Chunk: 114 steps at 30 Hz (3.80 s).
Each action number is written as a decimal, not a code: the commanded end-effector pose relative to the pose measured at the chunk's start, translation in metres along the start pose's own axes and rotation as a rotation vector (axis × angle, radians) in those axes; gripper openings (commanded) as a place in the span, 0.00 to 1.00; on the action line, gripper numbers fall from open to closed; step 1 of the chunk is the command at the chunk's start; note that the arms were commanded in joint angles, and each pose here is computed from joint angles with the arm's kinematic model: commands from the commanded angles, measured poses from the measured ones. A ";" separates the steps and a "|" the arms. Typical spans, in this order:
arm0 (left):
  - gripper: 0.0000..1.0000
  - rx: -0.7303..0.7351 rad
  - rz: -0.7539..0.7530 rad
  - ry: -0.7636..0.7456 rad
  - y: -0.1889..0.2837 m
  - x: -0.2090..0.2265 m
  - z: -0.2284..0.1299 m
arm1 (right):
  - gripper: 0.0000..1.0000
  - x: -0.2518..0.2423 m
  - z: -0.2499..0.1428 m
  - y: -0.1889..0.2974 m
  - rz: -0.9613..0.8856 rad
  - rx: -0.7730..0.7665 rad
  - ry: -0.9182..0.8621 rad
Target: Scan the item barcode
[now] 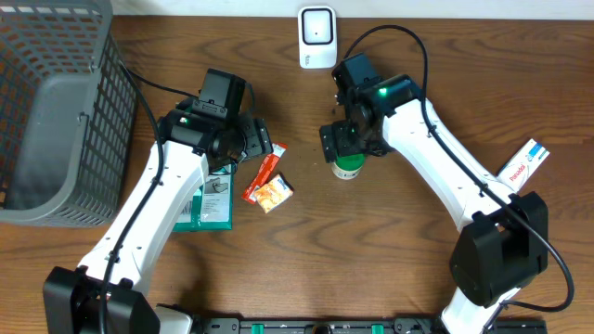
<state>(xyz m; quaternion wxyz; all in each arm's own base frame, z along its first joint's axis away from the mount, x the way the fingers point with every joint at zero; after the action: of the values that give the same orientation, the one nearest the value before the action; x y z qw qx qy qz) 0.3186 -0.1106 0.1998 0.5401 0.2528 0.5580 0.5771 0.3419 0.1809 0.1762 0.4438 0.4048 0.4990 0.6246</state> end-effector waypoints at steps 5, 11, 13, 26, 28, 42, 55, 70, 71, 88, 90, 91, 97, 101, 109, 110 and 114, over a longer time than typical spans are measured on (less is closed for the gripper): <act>0.81 0.002 0.020 -0.006 -0.003 0.004 0.000 | 0.99 0.005 0.009 -0.019 0.033 0.013 0.037; 0.81 0.002 0.020 -0.006 -0.003 0.004 0.000 | 0.99 -0.005 0.010 -0.042 0.015 0.066 0.015; 0.81 0.002 0.020 -0.006 -0.003 0.004 0.000 | 0.99 -0.007 0.009 -0.049 0.012 0.083 0.009; 0.81 0.002 0.020 -0.006 -0.003 0.004 0.000 | 0.88 -0.006 0.002 -0.077 -0.006 0.161 -0.045; 0.82 0.002 0.020 -0.006 -0.003 0.004 0.000 | 0.86 -0.006 0.002 -0.077 -0.009 0.160 -0.096; 0.82 0.002 0.020 -0.006 -0.003 0.004 0.000 | 0.70 -0.006 0.000 -0.077 -0.029 0.169 -0.299; 0.81 0.002 0.020 -0.006 -0.003 0.004 0.000 | 0.52 -0.009 -0.001 -0.076 -0.013 0.180 0.000; 0.81 0.002 0.020 -0.006 -0.003 0.004 0.000 | 0.99 -0.015 0.005 -0.068 -0.062 0.157 0.190; 0.81 0.002 0.020 -0.006 -0.003 0.004 0.000 | 0.99 -0.014 0.009 -0.063 -0.063 0.147 0.168; 0.81 0.002 0.020 -0.006 -0.003 0.004 0.000 | 0.86 -0.012 -0.002 -0.064 -0.053 0.193 -0.169; 0.82 0.002 0.020 -0.006 -0.003 0.004 0.000 | 0.83 -0.013 -0.005 -0.072 -0.055 0.192 -0.189; 0.81 0.002 0.020 -0.006 -0.003 0.004 0.000 | 0.81 -0.013 -0.005 -0.074 -0.054 0.189 -0.189; 0.81 0.002 0.020 -0.006 -0.003 0.004 0.000 | 0.74 -0.013 0.001 -0.075 -0.044 0.159 -0.091; 0.81 0.002 0.020 -0.006 -0.003 0.004 0.000 | 0.67 -0.014 0.001 -0.075 -0.045 0.159 0.019; 0.81 0.002 0.020 -0.006 -0.003 0.004 0.000 | 0.76 -0.017 0.001 -0.075 -0.059 0.162 0.129; 0.82 0.002 0.020 -0.006 -0.003 0.004 0.000 | 0.77 -0.018 0.002 -0.074 -0.065 0.159 0.141; 0.81 0.002 0.020 -0.006 -0.003 0.004 0.000 | 0.85 -0.021 0.005 -0.069 -0.100 0.154 0.150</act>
<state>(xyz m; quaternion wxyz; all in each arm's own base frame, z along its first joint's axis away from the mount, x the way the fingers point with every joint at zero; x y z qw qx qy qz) 0.3187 -0.1106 0.1999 0.5402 0.2527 0.5579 0.5771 0.3555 0.1758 0.1016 0.3959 0.3893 0.5879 0.5883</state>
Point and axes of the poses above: each gripper's point midway between its finger pads, its own y axis back along the fingers, its own x axis along the line the jaws close on, z = x × y, the point moved 6 cm from there along y, back along the fingers, and after that the axes turned 5 degrees about y, right-handed, at the moved point
